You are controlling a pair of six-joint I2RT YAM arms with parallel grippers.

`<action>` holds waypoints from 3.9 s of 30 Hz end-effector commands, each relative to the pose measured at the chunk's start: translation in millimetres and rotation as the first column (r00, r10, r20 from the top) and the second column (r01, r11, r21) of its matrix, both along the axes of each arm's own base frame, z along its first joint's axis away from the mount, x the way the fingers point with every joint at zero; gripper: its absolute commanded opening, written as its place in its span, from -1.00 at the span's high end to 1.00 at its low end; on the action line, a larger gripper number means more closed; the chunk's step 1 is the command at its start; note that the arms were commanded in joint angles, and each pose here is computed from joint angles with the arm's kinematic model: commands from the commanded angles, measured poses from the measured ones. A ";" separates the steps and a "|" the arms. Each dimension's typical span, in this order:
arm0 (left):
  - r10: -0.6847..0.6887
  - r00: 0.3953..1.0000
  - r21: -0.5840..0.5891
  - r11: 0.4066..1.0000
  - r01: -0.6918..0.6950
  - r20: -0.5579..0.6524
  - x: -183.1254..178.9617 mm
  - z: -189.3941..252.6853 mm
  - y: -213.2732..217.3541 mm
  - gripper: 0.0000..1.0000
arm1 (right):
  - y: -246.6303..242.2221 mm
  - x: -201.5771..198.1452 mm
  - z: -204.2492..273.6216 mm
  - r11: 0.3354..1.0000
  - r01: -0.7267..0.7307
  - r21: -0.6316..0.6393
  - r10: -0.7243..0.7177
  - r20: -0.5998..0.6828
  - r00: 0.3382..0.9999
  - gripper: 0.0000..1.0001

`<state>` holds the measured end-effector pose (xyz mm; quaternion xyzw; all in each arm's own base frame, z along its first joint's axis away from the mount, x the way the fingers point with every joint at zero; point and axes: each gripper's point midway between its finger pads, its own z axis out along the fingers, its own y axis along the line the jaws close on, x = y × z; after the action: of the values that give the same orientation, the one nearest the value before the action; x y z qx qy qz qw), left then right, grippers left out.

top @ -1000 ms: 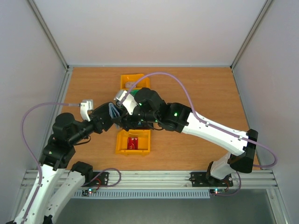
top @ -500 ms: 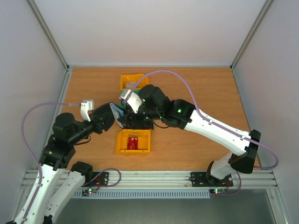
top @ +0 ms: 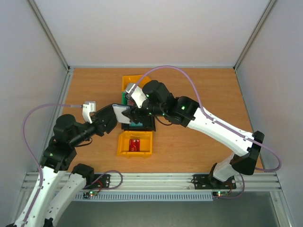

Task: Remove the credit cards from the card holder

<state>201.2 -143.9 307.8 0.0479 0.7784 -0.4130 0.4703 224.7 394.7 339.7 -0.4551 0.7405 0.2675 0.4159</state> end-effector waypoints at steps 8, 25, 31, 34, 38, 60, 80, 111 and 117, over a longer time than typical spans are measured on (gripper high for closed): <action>-0.052 0.996 -0.059 0.997 0.057 0.073 -2.8 16.0 -8.7 0.99 | 11.4 -28.9 29.0 0.973 -0.199 0.117 0.204 -0.025 0.979 -0.59; -0.072 0.992 -0.040 0.996 0.076 0.107 -5.1 20.9 -10.3 0.99 | -21.8 -21.0 18.2 0.976 -0.183 0.116 0.193 -0.076 0.978 -0.39; -0.076 0.991 -0.042 0.996 0.081 0.112 -5.6 22.4 -10.8 0.99 | -17.5 -10.2 9.9 0.985 -0.145 0.094 0.153 -0.086 0.984 -0.09; -0.077 0.991 -0.044 0.996 0.083 0.109 -5.3 21.7 -11.1 0.99 | -16.5 -7.2 5.7 0.988 -0.135 0.080 0.143 -0.092 0.985 -0.05; -0.080 0.990 -0.047 0.995 0.086 0.114 -5.3 22.4 -11.6 1.00 | -15.8 -5.8 0.4 0.989 -0.130 0.068 0.136 -0.105 0.985 0.02; -0.096 0.989 -0.055 0.993 0.103 0.113 -5.3 21.9 -14.4 0.99 | -20.6 -0.9 -9.6 0.993 -0.119 0.011 0.120 -0.108 0.987 0.01; -0.144 0.978 -0.044 0.987 0.152 0.150 -8.8 14.6 -20.0 0.29 | 12.0 -28.1 1.0 0.964 -0.242 0.112 0.257 -0.150 0.955 0.74; -0.101 0.972 0.147 0.987 0.070 0.210 8.5 -5.8 -9.6 -0.52 | 15.8 4.4 19.5 0.981 0.170 -0.092 -0.175 -0.054 0.983 0.98; -0.186 0.952 0.099 0.981 0.166 0.242 -1.7 5.6 -22.7 -0.95 | 18.6 19.1 15.4 0.960 0.264 -0.093 -0.270 -0.058 0.961 0.98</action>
<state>204.4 -159.7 296.1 0.1641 0.7480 -0.3928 0.5092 236.3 407.5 348.9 -0.3854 0.8131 0.1957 0.3899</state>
